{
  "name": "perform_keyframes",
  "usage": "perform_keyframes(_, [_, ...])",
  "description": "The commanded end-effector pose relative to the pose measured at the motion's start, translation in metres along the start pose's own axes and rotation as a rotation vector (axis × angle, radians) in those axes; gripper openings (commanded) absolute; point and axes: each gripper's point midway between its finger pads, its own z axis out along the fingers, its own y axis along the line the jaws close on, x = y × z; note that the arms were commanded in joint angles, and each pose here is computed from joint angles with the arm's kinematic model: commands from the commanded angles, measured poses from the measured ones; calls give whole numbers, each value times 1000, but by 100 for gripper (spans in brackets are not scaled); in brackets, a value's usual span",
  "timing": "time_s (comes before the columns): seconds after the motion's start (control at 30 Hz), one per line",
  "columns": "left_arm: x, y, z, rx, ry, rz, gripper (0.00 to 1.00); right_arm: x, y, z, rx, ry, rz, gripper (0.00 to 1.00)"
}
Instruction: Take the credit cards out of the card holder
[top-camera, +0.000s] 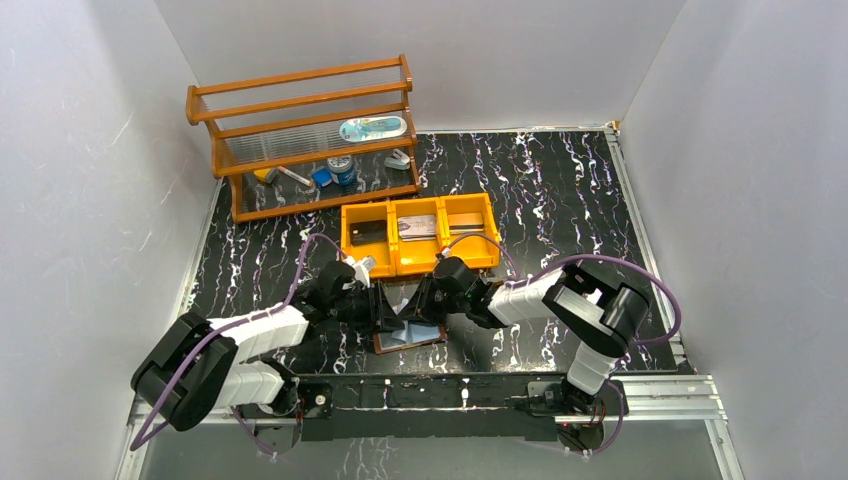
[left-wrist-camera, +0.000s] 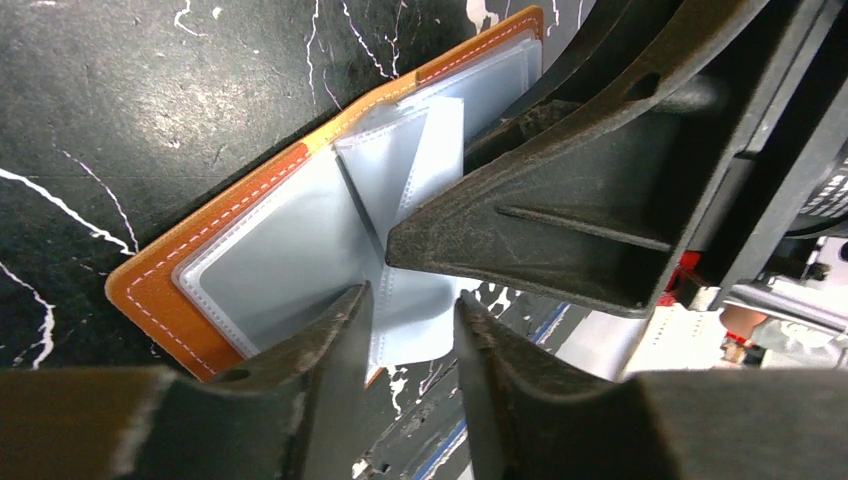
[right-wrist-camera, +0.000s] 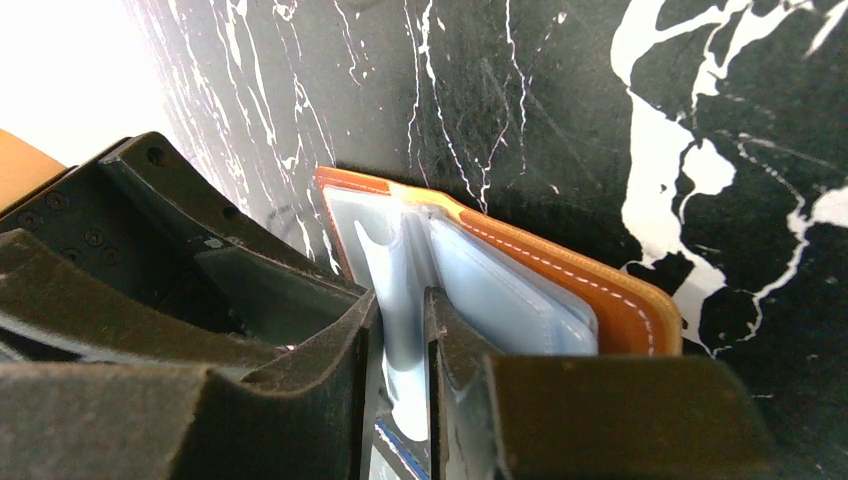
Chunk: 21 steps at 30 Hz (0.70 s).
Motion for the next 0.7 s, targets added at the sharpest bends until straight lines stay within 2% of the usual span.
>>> perform_keyframes(0.0, [8,10,2,-22,13,10,31,1,-1,0,-8,10,-4,30])
perform_keyframes(0.17, [4,-9,0,59,7,34,23,0,15,-4,-51,20,-43,35])
perform_keyframes(0.43, [-6,-30,1,124,18,71,25,-11,37,-19,-49,-23,-114,54])
perform_keyframes(0.67, [-10,-46,6,161,42,109,26,-26,26,-41,46,-128,-119,62])
